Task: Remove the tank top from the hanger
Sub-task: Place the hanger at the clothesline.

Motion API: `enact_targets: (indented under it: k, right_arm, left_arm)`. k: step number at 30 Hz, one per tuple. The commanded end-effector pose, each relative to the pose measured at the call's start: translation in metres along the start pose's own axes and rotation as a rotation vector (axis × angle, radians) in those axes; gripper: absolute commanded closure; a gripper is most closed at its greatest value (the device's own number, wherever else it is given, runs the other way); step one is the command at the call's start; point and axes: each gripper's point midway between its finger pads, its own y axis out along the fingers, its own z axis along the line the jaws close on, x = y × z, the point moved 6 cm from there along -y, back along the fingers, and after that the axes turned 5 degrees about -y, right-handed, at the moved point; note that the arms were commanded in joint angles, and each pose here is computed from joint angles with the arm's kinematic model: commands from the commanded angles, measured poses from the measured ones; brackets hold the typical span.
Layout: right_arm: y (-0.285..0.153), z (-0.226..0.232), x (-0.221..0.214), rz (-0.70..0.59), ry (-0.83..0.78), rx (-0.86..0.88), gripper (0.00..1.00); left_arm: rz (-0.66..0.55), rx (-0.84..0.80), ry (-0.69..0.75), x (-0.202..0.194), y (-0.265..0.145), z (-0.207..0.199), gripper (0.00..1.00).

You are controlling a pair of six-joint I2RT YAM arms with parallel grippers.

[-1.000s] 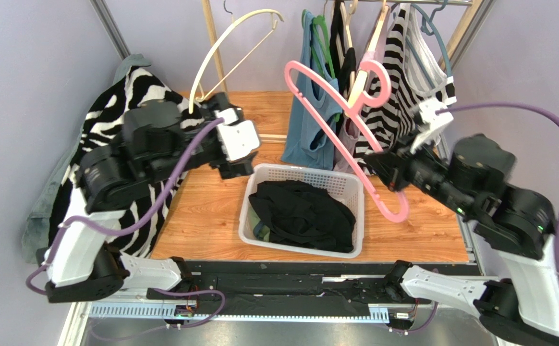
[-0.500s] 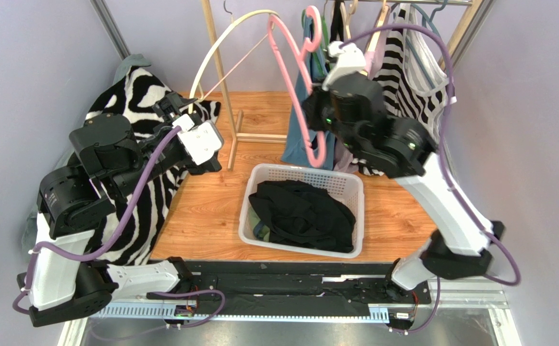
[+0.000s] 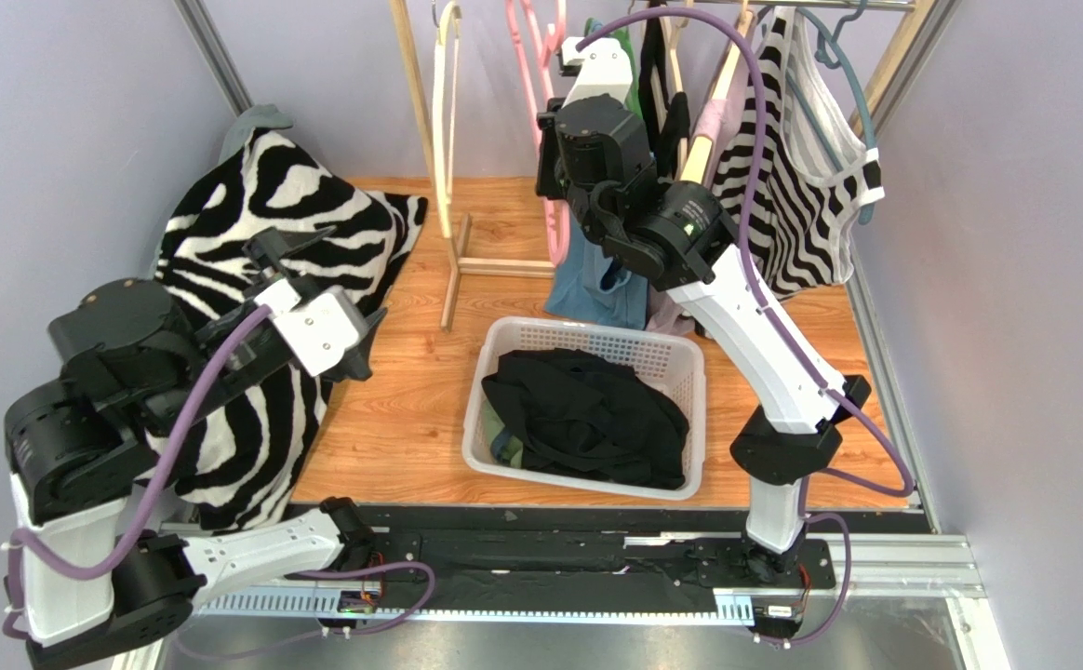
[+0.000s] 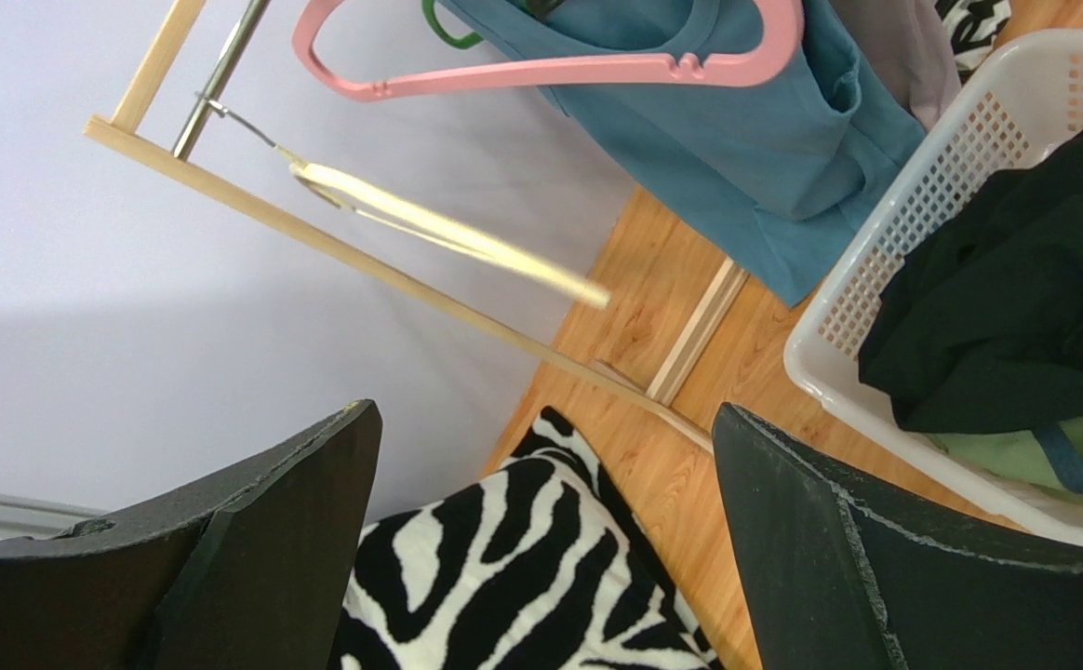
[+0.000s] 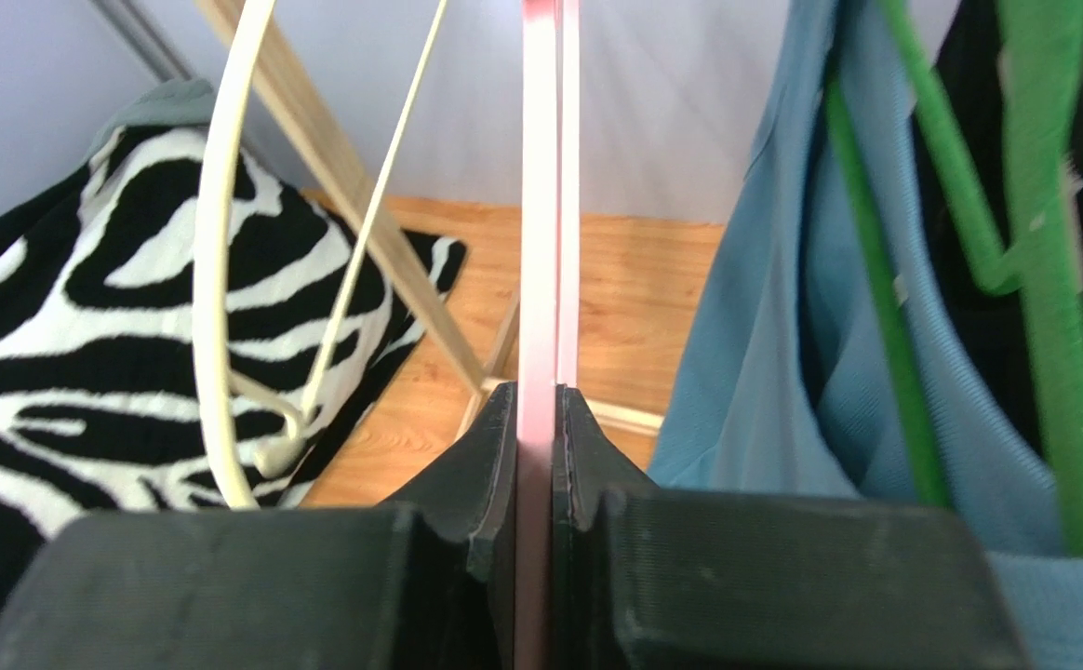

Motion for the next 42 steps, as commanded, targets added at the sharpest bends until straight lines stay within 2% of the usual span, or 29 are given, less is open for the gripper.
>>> enact_targets:
  k: [1,7,23,32,42]
  right_arm:
    - [-0.006,-0.013,0.043,-0.164,0.043,-0.026,1.00]
    - [0.011,-0.015,0.052,-0.210,0.037,-0.020,1.00]
    - [0.069,-0.036,0.032,-0.154,0.050,-0.007,1.00]
    - [0.077,-0.046,0.030,-0.138,0.020,0.025,1.00]
    - [0.054,-0.059,0.043,-0.136,0.010,0.063,1.00]
  left_arm:
    - [-0.010,-0.019,-0.020,-0.003,-0.004,-0.005,0.03]
    - [-0.011,-0.034,-0.019,-0.006,-0.008,-0.008,0.03]
    - [0.004,-0.070,-0.023,-0.005,-0.001,-0.012,0.03]
    - [0.022,-0.100,-0.024,-0.002,0.012,-0.014,0.04]
    - [0.019,-0.120,-0.032,0.001,0.017,-0.014,0.04]
